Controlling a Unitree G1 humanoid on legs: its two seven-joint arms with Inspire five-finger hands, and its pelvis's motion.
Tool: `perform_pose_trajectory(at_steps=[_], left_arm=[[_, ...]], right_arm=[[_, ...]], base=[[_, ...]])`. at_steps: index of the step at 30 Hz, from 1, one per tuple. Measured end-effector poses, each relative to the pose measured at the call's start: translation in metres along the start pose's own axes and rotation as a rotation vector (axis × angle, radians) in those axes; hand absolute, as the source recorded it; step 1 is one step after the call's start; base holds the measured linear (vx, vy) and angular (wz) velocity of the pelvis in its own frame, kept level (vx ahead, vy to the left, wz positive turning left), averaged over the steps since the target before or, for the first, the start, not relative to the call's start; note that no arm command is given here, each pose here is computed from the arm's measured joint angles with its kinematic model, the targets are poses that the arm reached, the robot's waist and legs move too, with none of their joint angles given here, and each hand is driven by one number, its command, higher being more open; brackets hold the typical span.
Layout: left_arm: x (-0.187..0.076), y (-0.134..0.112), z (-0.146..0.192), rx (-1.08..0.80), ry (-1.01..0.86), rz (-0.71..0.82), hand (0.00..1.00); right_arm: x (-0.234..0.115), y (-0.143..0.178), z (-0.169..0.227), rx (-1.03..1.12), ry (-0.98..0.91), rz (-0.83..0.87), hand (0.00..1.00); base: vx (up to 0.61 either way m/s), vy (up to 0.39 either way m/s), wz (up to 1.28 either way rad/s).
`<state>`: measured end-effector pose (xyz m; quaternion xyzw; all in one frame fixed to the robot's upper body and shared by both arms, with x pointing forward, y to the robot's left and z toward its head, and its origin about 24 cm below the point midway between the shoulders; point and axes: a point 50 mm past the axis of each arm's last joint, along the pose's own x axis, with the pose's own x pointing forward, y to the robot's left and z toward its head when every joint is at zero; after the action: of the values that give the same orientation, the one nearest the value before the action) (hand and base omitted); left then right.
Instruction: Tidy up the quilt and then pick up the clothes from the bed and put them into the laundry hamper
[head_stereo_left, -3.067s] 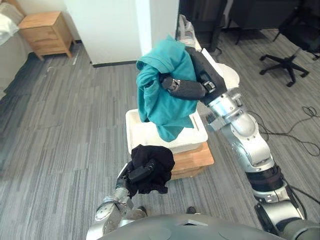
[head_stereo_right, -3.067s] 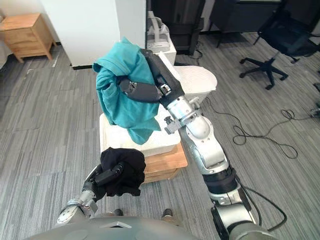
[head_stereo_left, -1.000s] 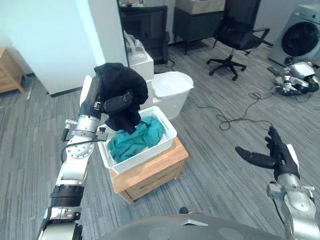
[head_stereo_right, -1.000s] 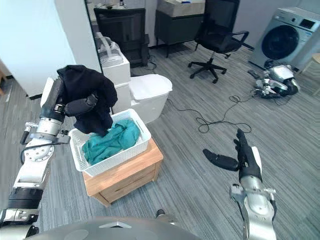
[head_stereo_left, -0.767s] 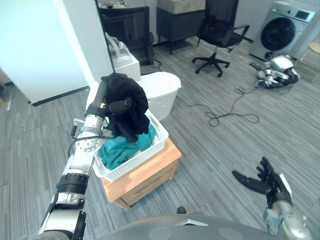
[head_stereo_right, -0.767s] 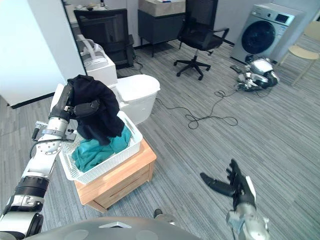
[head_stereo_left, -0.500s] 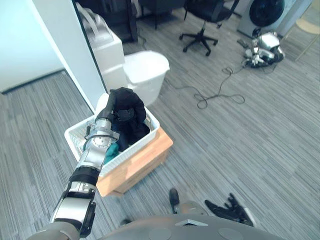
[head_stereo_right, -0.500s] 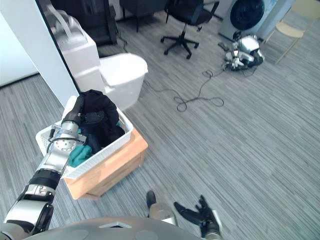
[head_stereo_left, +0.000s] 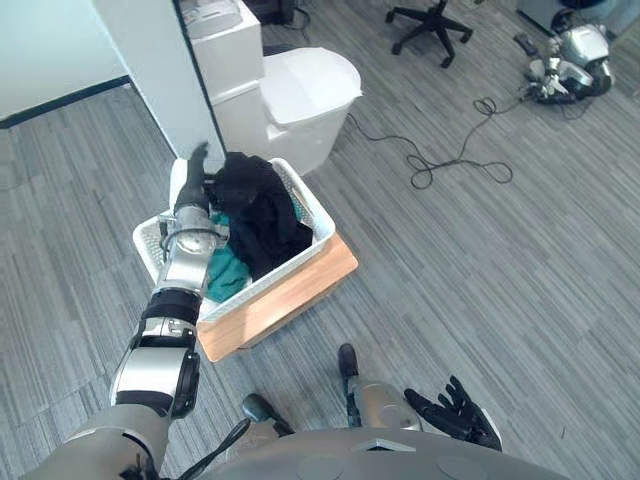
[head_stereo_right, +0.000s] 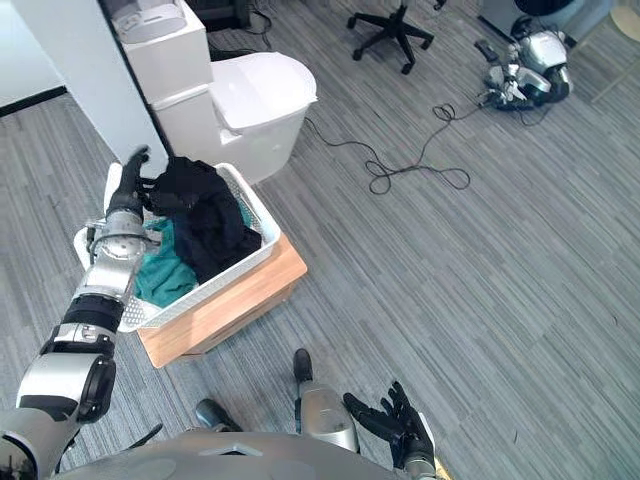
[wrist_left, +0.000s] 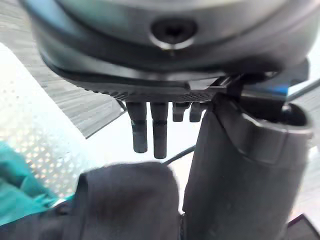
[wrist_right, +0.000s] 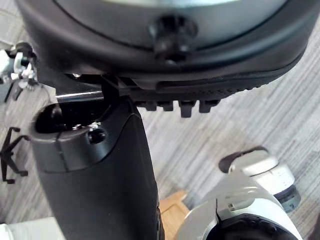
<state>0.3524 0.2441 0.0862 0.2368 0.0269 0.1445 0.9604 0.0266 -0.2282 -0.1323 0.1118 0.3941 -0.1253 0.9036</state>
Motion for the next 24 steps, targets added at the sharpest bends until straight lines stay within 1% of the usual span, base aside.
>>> perform_pose_trajectory(at_steps=[2,4,5,6,7,9,10,12,13,15,16,18,19,20,22,23,24], left_arm=[[0.002,0.007,0.006,-0.076,-0.018,-0.047,1.00],[-0.003,0.012,0.005,-0.156,-0.037,-0.168,1.00],[-0.005,0.012,0.002,-0.175,-0.036,-0.198,1.00],[-0.015,0.010,-0.006,-0.215,-0.033,-0.284,1.00],[-0.020,0.009,-0.010,-0.224,-0.029,-0.319,1.00],[-0.044,0.000,-0.034,-0.259,0.018,-0.428,1.00],[-0.049,-0.001,-0.040,-0.275,0.033,-0.441,1.00],[-0.075,-0.004,-0.065,-0.347,0.101,-0.438,1.00],[-0.082,-0.004,-0.071,-0.372,0.118,-0.426,1.00],[-0.113,0.000,-0.100,-0.418,0.221,-0.355,1.00],[-0.123,0.001,-0.110,-0.429,0.259,-0.326,1.00],[-0.157,0.009,-0.144,-0.441,0.415,-0.183,1.00],[-0.178,0.014,-0.167,-0.454,0.527,-0.097,1.00],[-0.190,0.016,-0.178,-0.462,0.587,-0.054,1.00],[-0.246,0.026,-0.224,-0.521,0.846,0.146,1.00],[-0.262,0.029,-0.233,-0.546,0.903,0.196,1.00],[-0.293,0.031,-0.247,-0.623,1.011,0.297,1.00]], right_arm=[[-0.001,-0.003,0.000,0.002,0.002,-0.010,1.00],[-0.001,-0.005,0.000,-0.008,0.003,-0.027,1.00],[0.000,-0.005,0.000,-0.008,0.004,-0.033,1.00],[0.001,-0.005,0.001,-0.009,0.008,-0.044,1.00],[0.002,-0.005,0.002,-0.013,0.011,-0.046,1.00],[0.007,-0.002,0.005,-0.032,0.028,-0.054,1.00],[0.009,-0.002,0.006,-0.031,0.027,-0.055,1.00],[0.012,-0.001,0.010,-0.032,0.015,-0.065,1.00],[0.012,-0.001,0.010,-0.031,0.014,-0.071,1.00],[0.013,-0.001,0.012,-0.029,0.007,-0.096,1.00],[0.013,-0.002,0.013,-0.027,0.003,-0.105,1.00],[0.019,0.001,0.020,0.005,-0.025,-0.131,1.00],[0.022,0.004,0.025,0.033,-0.047,-0.141,1.00],[0.024,0.005,0.027,0.047,-0.055,-0.145,1.00],[0.029,0.013,0.032,0.075,-0.075,-0.143,1.00],[0.030,0.016,0.032,0.080,-0.076,-0.143,1.00],[0.033,0.022,0.032,0.102,-0.078,-0.145,1.00]], base=[[-0.02,0.024,0.27],[-0.03,0.033,0.22],[-0.02,0.023,0.16],[-0.01,0.014,0.16],[-0.01,0.008,0.15],[-0.01,-0.004,0.15],[-0.03,-0.012,0.29],[-0.04,-0.010,0.29],[-0.02,-0.015,0.24],[-0.01,-0.021,0.29],[-0.02,-0.022,0.36],[-0.03,-0.026,0.20],[-0.04,-0.027,0.05],[-0.04,-0.029,0.13],[-0.05,-0.027,0.17],[-0.02,-0.025,0.13],[0.02,-0.022,0.11]])
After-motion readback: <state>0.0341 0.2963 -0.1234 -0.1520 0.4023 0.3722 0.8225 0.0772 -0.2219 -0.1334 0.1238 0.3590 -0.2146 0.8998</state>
